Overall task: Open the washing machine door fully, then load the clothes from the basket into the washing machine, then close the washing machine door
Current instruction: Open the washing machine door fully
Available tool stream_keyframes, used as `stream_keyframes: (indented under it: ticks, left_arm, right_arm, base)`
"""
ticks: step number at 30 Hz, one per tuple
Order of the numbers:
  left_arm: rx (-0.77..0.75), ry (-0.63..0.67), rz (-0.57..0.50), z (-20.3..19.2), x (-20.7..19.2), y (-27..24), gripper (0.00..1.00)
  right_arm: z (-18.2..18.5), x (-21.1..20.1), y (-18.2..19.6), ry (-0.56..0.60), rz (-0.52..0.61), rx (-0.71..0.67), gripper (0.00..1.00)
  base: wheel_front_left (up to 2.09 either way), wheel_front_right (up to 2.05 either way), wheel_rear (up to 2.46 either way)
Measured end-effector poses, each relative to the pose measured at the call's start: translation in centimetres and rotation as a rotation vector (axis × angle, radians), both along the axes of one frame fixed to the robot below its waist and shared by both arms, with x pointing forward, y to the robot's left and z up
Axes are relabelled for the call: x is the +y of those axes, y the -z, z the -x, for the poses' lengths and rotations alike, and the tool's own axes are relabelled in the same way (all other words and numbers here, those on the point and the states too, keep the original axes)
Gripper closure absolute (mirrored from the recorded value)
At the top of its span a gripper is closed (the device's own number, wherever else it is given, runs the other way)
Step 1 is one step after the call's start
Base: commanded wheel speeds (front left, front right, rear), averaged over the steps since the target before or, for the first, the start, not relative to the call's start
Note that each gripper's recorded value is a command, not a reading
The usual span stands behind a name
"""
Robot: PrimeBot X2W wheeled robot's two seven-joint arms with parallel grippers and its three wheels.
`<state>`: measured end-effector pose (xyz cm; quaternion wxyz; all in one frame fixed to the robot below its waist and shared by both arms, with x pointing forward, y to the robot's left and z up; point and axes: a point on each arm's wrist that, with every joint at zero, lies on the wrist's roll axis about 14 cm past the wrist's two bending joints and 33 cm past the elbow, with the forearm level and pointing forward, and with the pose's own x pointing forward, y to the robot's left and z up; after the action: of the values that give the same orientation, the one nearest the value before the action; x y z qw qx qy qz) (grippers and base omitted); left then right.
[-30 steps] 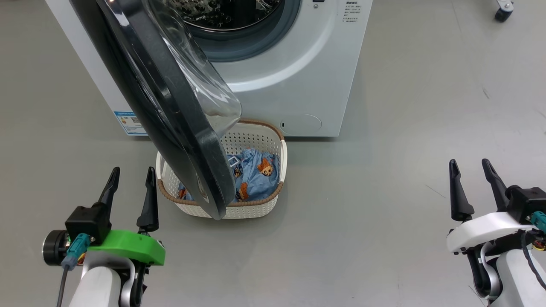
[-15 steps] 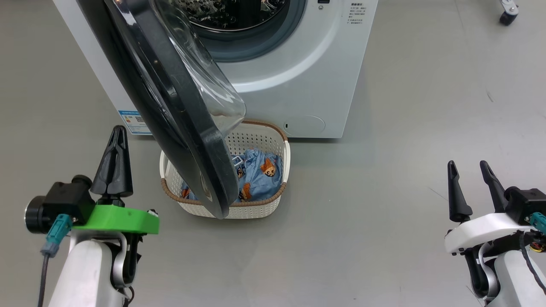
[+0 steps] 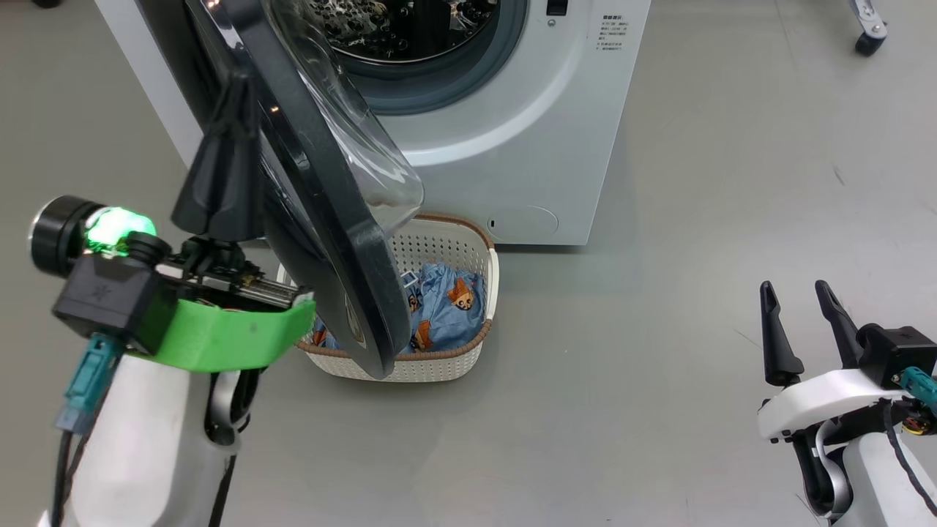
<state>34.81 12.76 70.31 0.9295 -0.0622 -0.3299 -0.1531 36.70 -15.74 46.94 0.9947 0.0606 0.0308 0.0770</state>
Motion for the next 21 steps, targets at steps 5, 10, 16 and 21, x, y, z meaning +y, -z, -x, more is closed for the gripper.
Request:
stream_keyframes:
  ticks: [5, 10, 16, 21]
  left_arm:
    - [-0.060, 0.149, -0.058, 1.5, -4.5, -1.4, 1.00]
    - [-0.104, 0.299, -0.105, 3.4, -8.8, -2.1, 1.00]
    - [-0.079, 0.428, -0.104, 4.8, -12.1, -1.3, 1.00]
    - [-0.022, 0.542, -0.113, 6.1, -14.9, 0.5, 1.00]
  right_arm:
    - [0.2, -0.1, -0.1, 0.000, -0.001, -0.002, 0.00]
    - [0.4, -0.4, 0.0, 0.008, 0.001, -0.002, 0.00]
    - [0.7, -0.7, -0.1, 0.015, 0.000, -0.005, 0.00]
    - [0.8, -1.1, 0.0, 0.029, -0.002, -0.002, 0.00]
  base:
    - [0.00, 0.00, 0.00]
    - [0.00, 0.00, 0.00]
    - [0.00, 0.00, 0.00]
    - [0.00, 0.00, 0.00]
